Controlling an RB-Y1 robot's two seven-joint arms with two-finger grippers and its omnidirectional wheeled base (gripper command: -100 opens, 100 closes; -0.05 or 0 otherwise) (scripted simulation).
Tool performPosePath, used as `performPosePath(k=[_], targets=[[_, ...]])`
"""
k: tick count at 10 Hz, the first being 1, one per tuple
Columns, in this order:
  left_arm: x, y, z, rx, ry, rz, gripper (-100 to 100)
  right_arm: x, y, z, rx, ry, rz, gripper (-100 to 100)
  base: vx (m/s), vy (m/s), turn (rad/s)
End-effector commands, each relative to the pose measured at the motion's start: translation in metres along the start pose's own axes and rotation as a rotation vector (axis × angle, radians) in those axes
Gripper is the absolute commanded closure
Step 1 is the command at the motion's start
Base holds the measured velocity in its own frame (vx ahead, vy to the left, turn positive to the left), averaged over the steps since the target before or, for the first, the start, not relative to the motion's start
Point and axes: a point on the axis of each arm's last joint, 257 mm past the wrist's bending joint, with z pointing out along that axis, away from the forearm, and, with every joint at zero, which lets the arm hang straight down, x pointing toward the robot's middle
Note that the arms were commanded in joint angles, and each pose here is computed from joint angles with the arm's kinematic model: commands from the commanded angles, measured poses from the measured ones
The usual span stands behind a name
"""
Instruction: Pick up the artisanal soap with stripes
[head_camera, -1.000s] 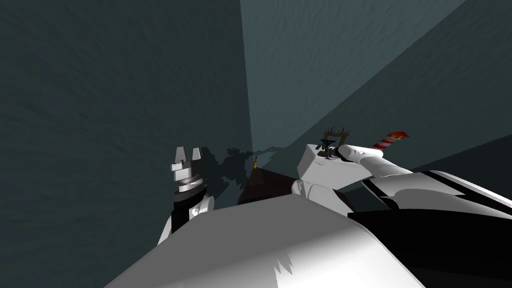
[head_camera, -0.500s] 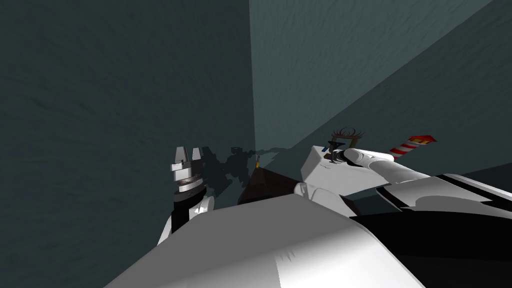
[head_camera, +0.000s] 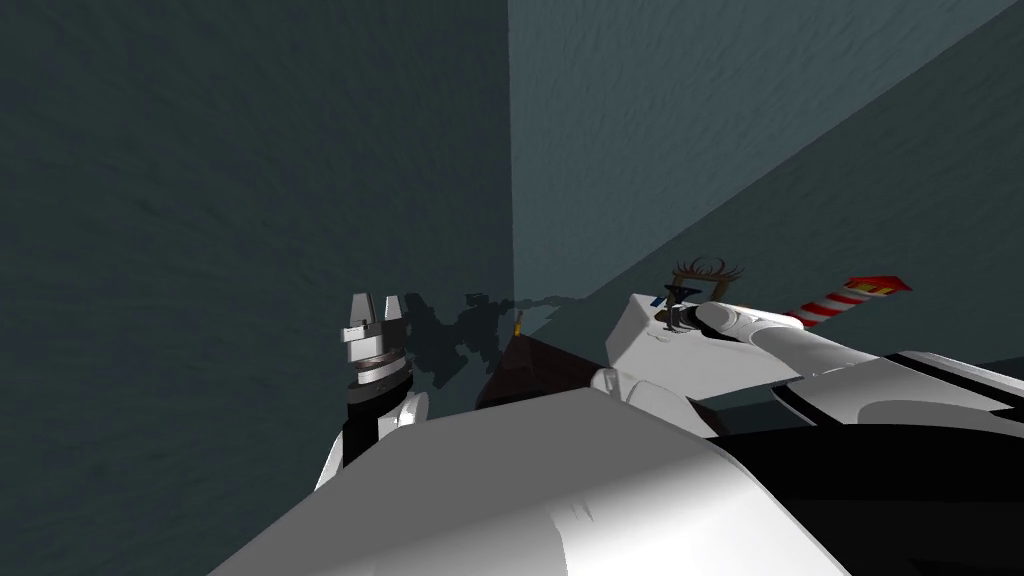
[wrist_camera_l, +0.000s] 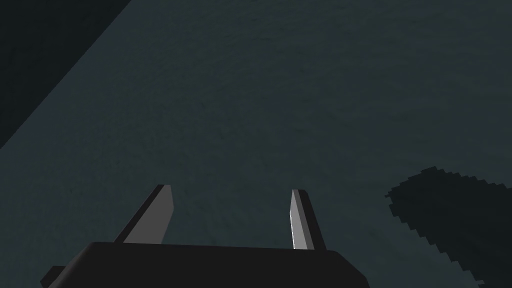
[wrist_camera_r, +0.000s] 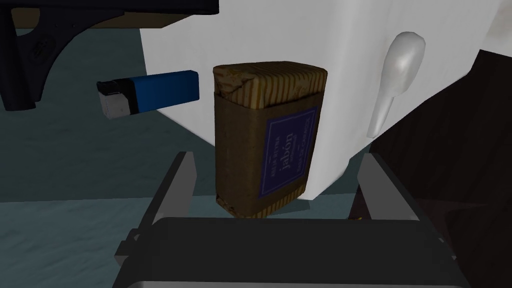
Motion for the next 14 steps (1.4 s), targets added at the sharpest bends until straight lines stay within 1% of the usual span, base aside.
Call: performPosePath(k=[1, 3, 4, 6, 8, 9, 10, 12, 13, 14], targets=[[0.0, 0.0, 0.0, 0.0, 0.0, 0.0, 0, 0.012, 0.005, 0.0, -0.004, 0.014, -0.002, -100, -0.026, -0.009, 0.177], [0.0, 0.0, 0.0, 0.0, 0.0, 0.0, 0, 0.003, 0.003, 0.0, 0.003, -0.019, 0.055, -100, -0.009, -0.003, -0.021], [0.0, 0.0, 0.0, 0.0, 0.0, 0.0, 0, 0.03, 0.012, -0.004, -0.002, 0.032, 0.001, -100, -0.021, 0.002, 0.236], [0.0, 0.0, 0.0, 0.0, 0.0, 0.0, 0, 0.028, 0.019, -0.004, -0.011, 0.014, 0.05, -100, -0.02, -0.006, 0.093], [0.0, 0.0, 0.0, 0.0, 0.0, 0.0, 0, 0.023, 0.018, -0.004, -0.006, -0.005, 0.086, -100, -0.001, -0.002, -0.014], [0.0, 0.0, 0.0, 0.0, 0.0, 0.0, 0, 0.053, 0.03, -0.009, -0.016, 0.051, 0.039, -100, -0.019, -0.002, 0.238], [0.0, 0.0, 0.0, 0.0, 0.0, 0.0, 0, 0.052, 0.034, -0.009, -0.021, 0.042, 0.066, -100, -0.026, -0.011, 0.174], [0.0, 0.0, 0.0, 0.0, 0.0, 0.0, 0, 0.046, 0.032, -0.009, -0.014, 0.02, 0.114, -100, -0.01, -0.002, -0.005], [0.0, 0.0, 0.0, 0.0, 0.0, 0.0, 0, 0.078, 0.044, -0.016, -0.025, 0.083, 0.059, -100, -0.017, 0.008, 0.246], [0.0, 0.0, 0.0, 0.0, 0.0, 0.0, 0, 0.077, 0.048, -0.016, -0.029, 0.075, 0.086, -100, -0.026, -0.008, 0.162]])
